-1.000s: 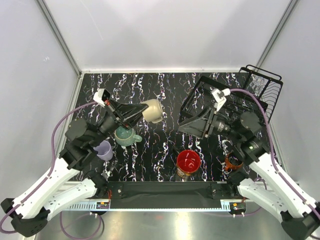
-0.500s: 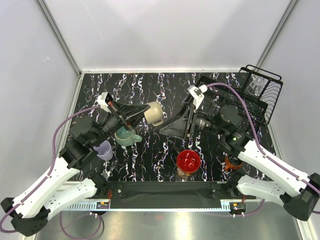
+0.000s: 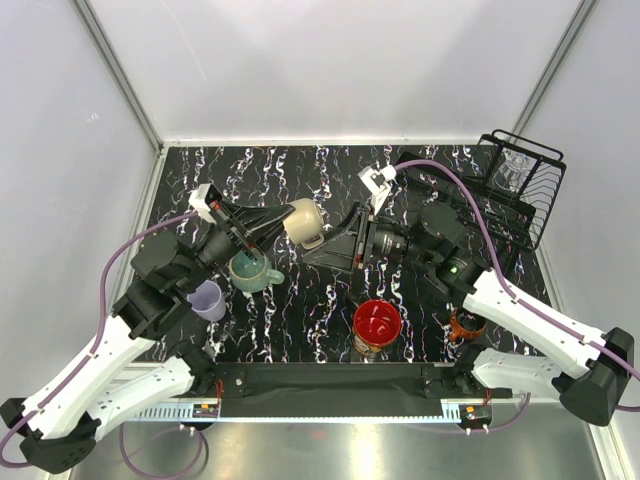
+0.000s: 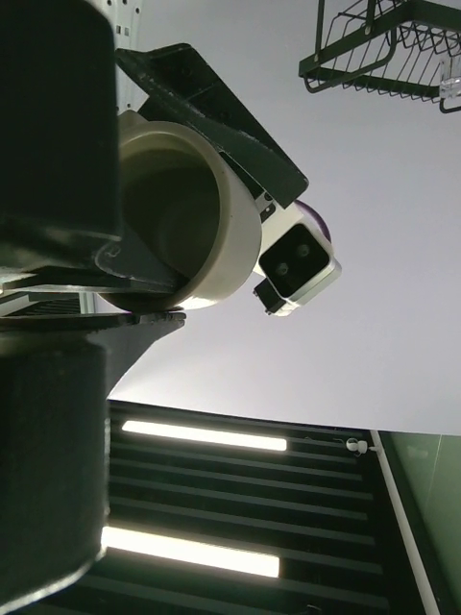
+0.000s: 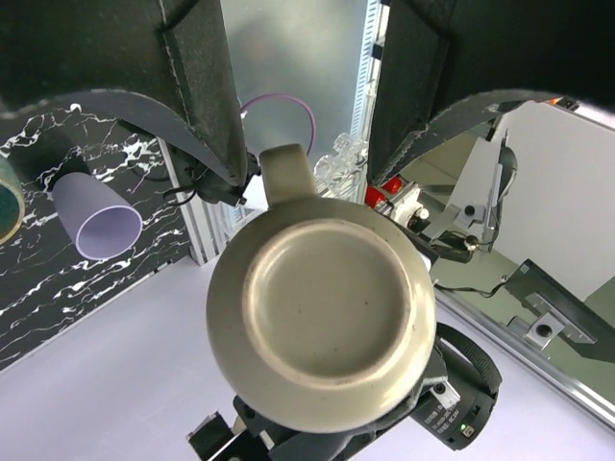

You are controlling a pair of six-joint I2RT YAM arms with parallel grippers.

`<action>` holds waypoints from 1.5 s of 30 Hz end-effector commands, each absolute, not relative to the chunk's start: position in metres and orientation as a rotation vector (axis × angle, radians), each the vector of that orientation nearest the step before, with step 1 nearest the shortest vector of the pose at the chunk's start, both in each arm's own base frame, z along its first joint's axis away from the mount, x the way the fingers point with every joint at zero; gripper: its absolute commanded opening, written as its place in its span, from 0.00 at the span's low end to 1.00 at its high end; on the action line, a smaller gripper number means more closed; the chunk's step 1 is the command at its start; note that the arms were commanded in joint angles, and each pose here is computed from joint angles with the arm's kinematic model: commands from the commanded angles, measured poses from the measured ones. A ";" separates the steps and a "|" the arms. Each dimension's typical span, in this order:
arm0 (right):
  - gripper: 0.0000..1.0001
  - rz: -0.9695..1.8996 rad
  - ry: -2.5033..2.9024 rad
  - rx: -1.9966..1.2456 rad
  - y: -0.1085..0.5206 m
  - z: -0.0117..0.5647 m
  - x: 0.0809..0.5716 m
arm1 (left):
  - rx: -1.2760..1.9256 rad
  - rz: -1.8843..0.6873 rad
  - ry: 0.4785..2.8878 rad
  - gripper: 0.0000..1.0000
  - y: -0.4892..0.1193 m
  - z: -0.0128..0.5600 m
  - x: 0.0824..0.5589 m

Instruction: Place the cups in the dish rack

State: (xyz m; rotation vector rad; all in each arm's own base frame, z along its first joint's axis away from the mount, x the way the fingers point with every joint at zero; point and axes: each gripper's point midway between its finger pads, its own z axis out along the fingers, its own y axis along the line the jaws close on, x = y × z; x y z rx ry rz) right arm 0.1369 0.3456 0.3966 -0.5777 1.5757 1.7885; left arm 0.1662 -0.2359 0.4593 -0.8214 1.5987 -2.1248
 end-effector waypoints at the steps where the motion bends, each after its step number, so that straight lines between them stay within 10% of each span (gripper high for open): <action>1: 0.60 1.769 1.415 -0.594 0.342 0.436 0.135 | -0.726 -2.236 1.492 0.00 -0.225 0.499 0.147; 15: 0.31 1.778 1.390 -0.641 0.350 0.446 0.137 | -0.715 -2.262 1.569 0.00 -0.234 0.486 0.141; 22: 0.00 1.775 1.405 -0.652 0.351 0.443 0.137 | -0.711 -2.229 1.590 0.02 -0.236 0.476 0.142; 23: 0.00 1.777 1.402 -0.651 0.349 0.443 0.135 | -0.714 -2.224 1.594 0.17 -0.236 0.474 0.142; 28: 0.00 1.766 1.390 -0.618 0.341 0.444 0.132 | -0.717 -2.202 1.598 0.32 -0.235 0.467 0.143; 35: 0.00 1.683 1.449 -0.549 0.328 0.443 0.137 | -0.718 -2.094 1.694 0.97 -0.234 0.426 0.142; 45: 0.00 1.414 1.730 -0.317 0.293 0.400 0.161 | -0.473 -1.929 1.781 0.99 -0.226 0.349 0.122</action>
